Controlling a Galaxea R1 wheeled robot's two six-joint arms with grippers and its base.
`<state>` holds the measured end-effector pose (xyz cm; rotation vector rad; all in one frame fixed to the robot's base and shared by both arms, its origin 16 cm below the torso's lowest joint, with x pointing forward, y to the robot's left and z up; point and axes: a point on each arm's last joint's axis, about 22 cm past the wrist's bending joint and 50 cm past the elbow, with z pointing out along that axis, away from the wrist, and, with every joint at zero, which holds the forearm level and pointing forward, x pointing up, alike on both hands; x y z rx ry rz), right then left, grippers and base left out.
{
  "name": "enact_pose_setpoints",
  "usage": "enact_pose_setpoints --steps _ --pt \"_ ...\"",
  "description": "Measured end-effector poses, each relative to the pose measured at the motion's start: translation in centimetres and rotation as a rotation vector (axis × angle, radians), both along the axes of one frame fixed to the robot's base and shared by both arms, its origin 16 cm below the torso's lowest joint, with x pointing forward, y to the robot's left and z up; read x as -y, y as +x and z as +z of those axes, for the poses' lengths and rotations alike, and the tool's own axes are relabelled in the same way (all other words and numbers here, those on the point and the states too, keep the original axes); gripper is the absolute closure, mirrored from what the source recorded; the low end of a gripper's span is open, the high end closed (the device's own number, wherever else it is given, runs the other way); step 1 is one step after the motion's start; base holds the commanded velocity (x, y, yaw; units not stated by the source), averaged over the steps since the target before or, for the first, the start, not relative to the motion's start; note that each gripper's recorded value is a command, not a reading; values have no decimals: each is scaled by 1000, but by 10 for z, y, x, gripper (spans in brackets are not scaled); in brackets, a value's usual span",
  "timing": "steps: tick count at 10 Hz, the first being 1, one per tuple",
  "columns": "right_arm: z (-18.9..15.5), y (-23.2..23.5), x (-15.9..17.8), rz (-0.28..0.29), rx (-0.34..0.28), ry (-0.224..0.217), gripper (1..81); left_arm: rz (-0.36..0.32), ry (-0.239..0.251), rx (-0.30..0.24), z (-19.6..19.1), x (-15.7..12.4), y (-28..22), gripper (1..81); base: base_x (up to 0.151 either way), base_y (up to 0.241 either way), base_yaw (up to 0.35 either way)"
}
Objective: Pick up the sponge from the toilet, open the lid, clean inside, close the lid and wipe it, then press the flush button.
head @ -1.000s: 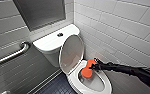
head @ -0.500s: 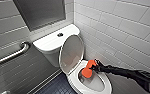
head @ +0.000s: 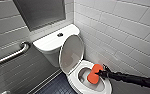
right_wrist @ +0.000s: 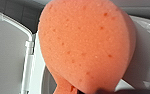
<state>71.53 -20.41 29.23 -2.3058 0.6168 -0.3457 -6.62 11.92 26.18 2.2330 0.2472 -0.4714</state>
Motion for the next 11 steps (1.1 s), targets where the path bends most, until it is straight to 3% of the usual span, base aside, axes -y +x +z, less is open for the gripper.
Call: enact_pose_setpoints --steps 6,9,11 --pt "4 -85 45 -88 -15 87 811 5 -10 0 1 8 0 10 0 0 0" --pt "16 -115 75 -141 -17 105 811 -5 -16 15 2 10 0 10 0 0 0" --pt "12 -148 85 -163 -53 111 811 -3 -22 17 2 14 1 10 0 0 0"
